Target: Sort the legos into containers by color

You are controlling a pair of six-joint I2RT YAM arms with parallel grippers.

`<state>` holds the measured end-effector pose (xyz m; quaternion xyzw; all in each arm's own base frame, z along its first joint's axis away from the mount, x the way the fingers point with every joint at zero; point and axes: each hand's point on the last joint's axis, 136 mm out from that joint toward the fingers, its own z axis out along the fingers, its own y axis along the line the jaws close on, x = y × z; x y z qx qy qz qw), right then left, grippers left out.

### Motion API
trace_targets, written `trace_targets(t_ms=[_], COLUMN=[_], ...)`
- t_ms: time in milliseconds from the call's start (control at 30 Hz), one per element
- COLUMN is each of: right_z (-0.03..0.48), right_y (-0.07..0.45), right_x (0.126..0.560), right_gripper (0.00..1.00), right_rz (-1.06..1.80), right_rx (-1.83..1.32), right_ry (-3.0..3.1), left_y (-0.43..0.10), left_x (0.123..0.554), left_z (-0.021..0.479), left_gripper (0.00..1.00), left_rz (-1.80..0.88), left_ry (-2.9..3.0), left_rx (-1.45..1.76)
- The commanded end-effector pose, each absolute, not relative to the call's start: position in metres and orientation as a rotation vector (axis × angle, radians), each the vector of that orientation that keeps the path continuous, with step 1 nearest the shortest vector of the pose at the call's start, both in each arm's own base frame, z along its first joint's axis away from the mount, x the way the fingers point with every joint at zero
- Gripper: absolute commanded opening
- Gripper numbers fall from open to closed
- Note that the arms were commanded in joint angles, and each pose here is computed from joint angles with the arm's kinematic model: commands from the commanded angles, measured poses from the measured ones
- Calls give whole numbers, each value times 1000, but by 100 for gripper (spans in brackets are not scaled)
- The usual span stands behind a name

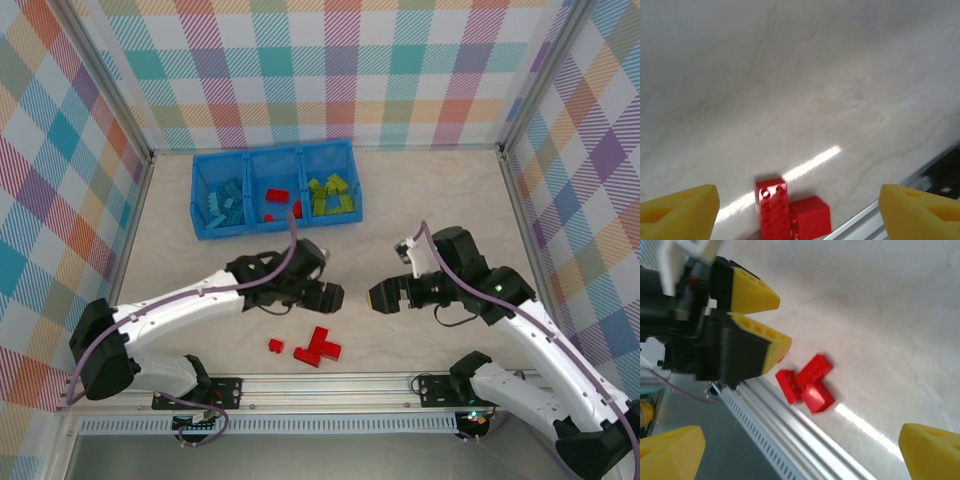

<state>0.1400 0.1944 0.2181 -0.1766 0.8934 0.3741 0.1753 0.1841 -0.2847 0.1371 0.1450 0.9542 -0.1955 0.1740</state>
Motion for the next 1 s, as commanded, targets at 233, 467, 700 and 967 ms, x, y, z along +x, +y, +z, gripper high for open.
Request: trace_targets(t_ms=[233, 467, 700, 967], right_z=[192, 185, 182, 184], right_y=[192, 189, 189, 189], right_x=[121, 120, 122, 122], right_gripper=[100, 100, 100, 100], right_rz=[1110, 1091, 1088, 1089], right_rx=[-460, -441, -407, -394], right_ry=[2687, 2700, 2709, 2705], left_y=[-286, -293, -290, -294], left_x=[162, 150, 149, 163], left_z=[62, 29, 17, 35], left_gripper=[77, 69, 57, 24], left_rz=[-310, -251, -187, -206], left_ry=[2919, 3024, 3037, 2954], left_rx=[186, 221, 268, 292])
